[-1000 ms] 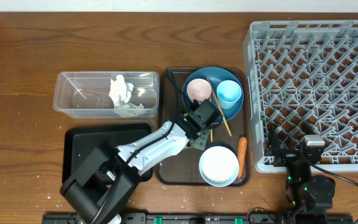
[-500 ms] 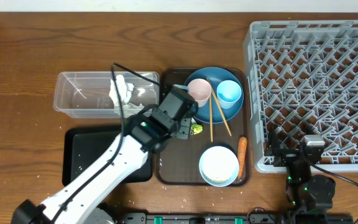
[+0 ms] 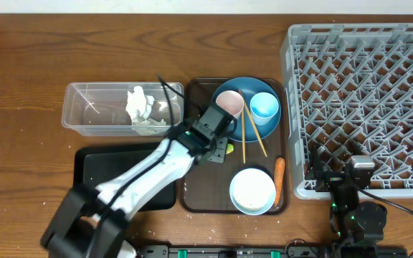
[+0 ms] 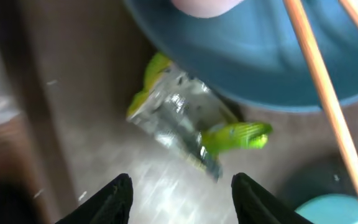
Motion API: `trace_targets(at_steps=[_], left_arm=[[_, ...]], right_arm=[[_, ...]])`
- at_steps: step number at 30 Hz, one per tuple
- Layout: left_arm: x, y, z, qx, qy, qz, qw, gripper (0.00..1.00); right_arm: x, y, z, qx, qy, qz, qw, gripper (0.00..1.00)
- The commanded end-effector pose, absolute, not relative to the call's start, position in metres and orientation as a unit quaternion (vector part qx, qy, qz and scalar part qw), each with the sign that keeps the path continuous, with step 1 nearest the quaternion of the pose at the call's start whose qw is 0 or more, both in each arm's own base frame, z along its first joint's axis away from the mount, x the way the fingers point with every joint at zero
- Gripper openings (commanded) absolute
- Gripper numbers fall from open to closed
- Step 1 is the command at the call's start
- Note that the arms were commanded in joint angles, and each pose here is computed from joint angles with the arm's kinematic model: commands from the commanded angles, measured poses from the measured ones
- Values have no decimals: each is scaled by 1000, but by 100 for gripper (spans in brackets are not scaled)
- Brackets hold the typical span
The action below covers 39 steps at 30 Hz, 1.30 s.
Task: Sort waste into correct bins and load items into the dishwasher rack
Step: 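Carry the green packet to the clear bin and release it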
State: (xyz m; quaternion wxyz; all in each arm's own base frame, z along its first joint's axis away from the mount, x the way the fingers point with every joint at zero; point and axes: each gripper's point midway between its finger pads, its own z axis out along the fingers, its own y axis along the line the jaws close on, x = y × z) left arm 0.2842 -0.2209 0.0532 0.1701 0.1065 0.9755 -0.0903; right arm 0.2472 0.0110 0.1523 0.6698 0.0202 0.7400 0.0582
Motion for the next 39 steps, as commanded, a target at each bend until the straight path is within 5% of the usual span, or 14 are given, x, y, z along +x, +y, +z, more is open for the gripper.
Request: trace_targets(at_steps=[1, 12, 16, 17, 39], left_arm=[[284, -227, 41, 112, 976, -99, 159, 56], [287, -230, -2, 115, 981, -84, 130, 54], [285, -229, 1, 115, 982, -83, 128, 10], [284, -228, 4, 115, 981, -84, 130, 6], [310, -126, 171, 2, 935, -4, 355, 6]], right_arm=[[247, 12, 150, 17, 743, 57, 667, 99], [247, 12, 150, 17, 743, 57, 667, 99], [247, 12, 150, 17, 743, 57, 667, 99], [247, 12, 150, 17, 743, 57, 667, 99], [247, 12, 150, 17, 743, 57, 667, 99]])
